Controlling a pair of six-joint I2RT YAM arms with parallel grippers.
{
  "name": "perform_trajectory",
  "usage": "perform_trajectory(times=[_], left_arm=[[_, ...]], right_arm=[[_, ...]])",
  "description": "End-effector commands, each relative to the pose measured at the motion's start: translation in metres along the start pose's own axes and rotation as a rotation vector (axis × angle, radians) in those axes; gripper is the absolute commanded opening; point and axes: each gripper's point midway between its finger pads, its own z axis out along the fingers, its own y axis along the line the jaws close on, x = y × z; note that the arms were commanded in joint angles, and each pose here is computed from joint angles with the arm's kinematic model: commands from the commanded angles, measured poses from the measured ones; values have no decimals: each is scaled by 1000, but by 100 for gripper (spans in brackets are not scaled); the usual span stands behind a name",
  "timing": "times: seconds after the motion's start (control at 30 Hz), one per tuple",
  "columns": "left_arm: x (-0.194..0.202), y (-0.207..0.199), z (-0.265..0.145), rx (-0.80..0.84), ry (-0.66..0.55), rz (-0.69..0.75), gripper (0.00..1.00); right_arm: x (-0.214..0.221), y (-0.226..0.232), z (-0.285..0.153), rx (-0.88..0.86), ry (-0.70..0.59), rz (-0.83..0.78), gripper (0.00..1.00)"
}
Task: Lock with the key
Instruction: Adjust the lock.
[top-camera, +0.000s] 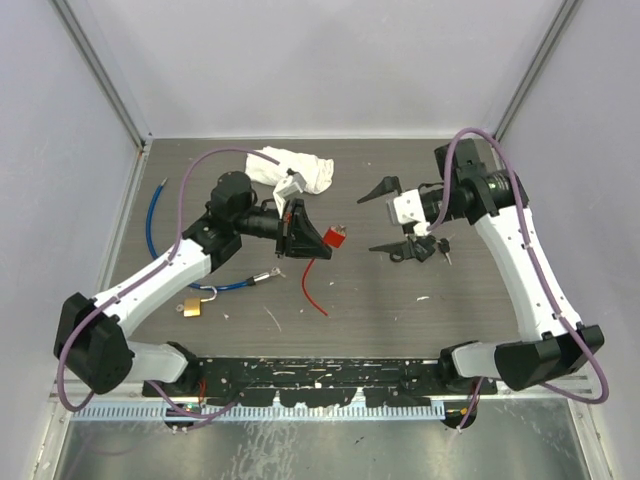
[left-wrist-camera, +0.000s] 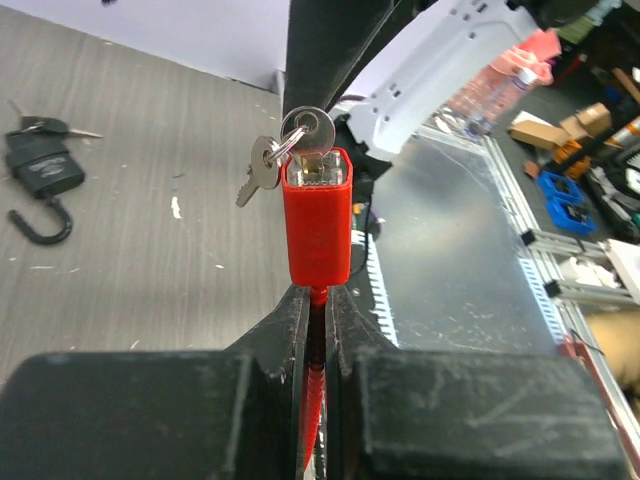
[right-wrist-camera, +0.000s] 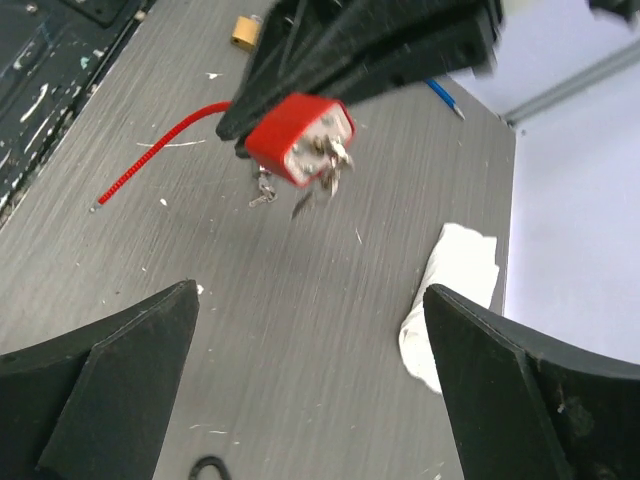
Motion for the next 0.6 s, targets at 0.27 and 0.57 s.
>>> perform_trajectory(times=[0.27, 0.57], left_arm=[[-7, -22, 7, 201, 72, -74, 0], [-1, -25, 9, 241, 98, -103, 0]], right_arm=[[-34, 8, 36, -179, -16, -188, 99], [-24, 27, 56, -264, 36, -175, 87]])
